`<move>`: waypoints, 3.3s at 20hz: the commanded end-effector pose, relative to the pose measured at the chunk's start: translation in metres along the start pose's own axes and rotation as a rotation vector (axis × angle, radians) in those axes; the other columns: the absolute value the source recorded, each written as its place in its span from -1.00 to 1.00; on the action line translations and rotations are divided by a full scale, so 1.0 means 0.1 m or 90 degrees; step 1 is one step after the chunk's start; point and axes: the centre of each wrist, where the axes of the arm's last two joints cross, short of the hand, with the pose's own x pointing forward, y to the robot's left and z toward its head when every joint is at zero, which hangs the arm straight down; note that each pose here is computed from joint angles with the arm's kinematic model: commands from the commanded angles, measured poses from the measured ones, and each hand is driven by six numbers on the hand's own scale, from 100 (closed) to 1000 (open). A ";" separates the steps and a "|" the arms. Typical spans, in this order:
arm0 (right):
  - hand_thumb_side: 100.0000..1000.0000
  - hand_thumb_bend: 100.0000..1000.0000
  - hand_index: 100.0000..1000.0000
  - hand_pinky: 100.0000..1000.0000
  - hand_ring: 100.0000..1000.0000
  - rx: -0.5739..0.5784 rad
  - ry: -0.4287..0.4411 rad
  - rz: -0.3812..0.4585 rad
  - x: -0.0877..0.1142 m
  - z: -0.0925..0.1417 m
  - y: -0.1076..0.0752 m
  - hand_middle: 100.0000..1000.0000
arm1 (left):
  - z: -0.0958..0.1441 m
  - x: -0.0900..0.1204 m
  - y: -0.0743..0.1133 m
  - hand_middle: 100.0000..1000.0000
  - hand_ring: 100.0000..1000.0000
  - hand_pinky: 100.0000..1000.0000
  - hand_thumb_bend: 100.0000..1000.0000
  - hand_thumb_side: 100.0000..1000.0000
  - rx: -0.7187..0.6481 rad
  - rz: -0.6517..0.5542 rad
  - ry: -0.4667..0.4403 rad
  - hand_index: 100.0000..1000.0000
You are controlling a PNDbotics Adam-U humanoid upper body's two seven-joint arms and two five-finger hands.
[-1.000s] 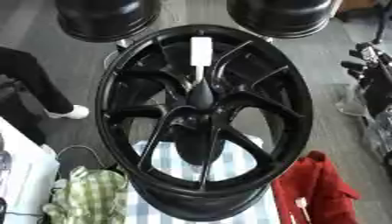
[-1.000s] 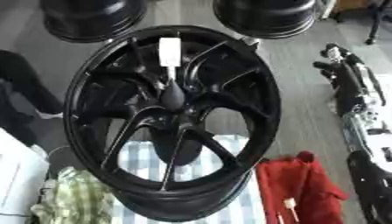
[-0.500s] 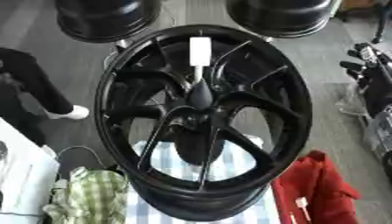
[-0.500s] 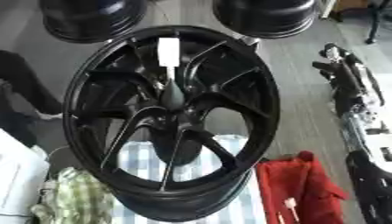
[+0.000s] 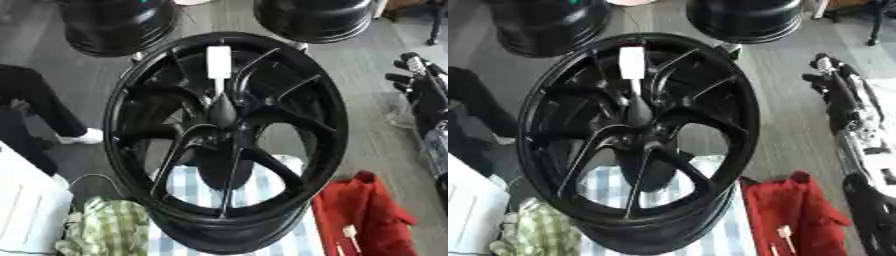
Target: Pull the pin out of the wheel hub.
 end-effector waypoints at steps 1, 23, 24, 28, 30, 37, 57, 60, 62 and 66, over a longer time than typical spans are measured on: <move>-0.04 -1.00 0.56 0.86 0.42 -0.004 -0.018 0.020 0.12 -0.04 -0.08 0.49 | -0.12 0.23 0.07 0.45 0.51 0.45 -0.64 0.22 -0.070 -0.106 -0.019 0.60; -0.04 -1.00 0.55 0.85 0.40 0.006 -0.011 0.022 0.10 -0.06 -0.05 0.48 | -0.66 1.06 -0.78 0.50 0.69 0.74 -0.30 -0.67 -0.453 -0.263 -0.015 0.61; -0.04 -1.00 0.55 0.85 0.40 0.005 -0.011 0.021 0.10 -0.06 -0.05 0.47 | -0.69 1.05 -0.82 0.49 0.70 0.76 -0.28 -0.78 -0.462 -0.269 -0.010 0.60; -0.04 -1.00 0.54 0.85 0.40 0.005 -0.010 0.020 0.10 -0.06 -0.04 0.47 | -0.80 0.98 -0.91 0.49 0.68 0.78 -0.31 -0.90 -0.488 -0.303 0.010 0.59; -0.04 -1.00 0.54 0.85 0.39 0.005 -0.009 0.019 0.09 -0.06 -0.04 0.47 | -0.85 0.91 -0.95 0.50 0.68 0.80 -0.28 -0.85 -0.501 -0.317 0.026 0.58; -0.04 -1.00 0.54 0.85 0.39 0.007 -0.006 0.018 0.08 -0.06 -0.02 0.46 | -1.00 0.72 -1.12 0.50 0.69 0.82 -0.09 -0.54 -0.559 -0.367 0.055 0.56; -0.04 -1.00 0.53 0.84 0.37 0.014 -0.004 0.003 0.08 -0.06 0.05 0.45 | -1.35 0.53 -1.26 0.51 0.69 0.81 -0.09 -0.70 -0.708 -0.496 0.023 0.56; -0.04 -1.00 0.52 0.84 0.36 0.012 -0.005 -0.001 0.08 -0.07 0.07 0.45 | -1.39 0.53 -1.28 0.51 0.69 0.81 -0.11 -0.70 -0.729 -0.513 0.022 0.56; -0.04 -1.00 0.52 0.84 0.36 0.010 -0.006 -0.003 0.09 -0.07 0.08 0.45 | -1.41 0.53 -1.28 0.51 0.69 0.81 -0.11 -0.70 -0.744 -0.529 0.024 0.56; -0.04 -1.00 0.52 0.84 0.36 0.010 -0.005 -0.008 0.09 -0.07 0.10 0.45 | -1.44 0.52 -1.28 0.51 0.69 0.81 -0.18 -0.68 -0.777 -0.534 0.031 0.55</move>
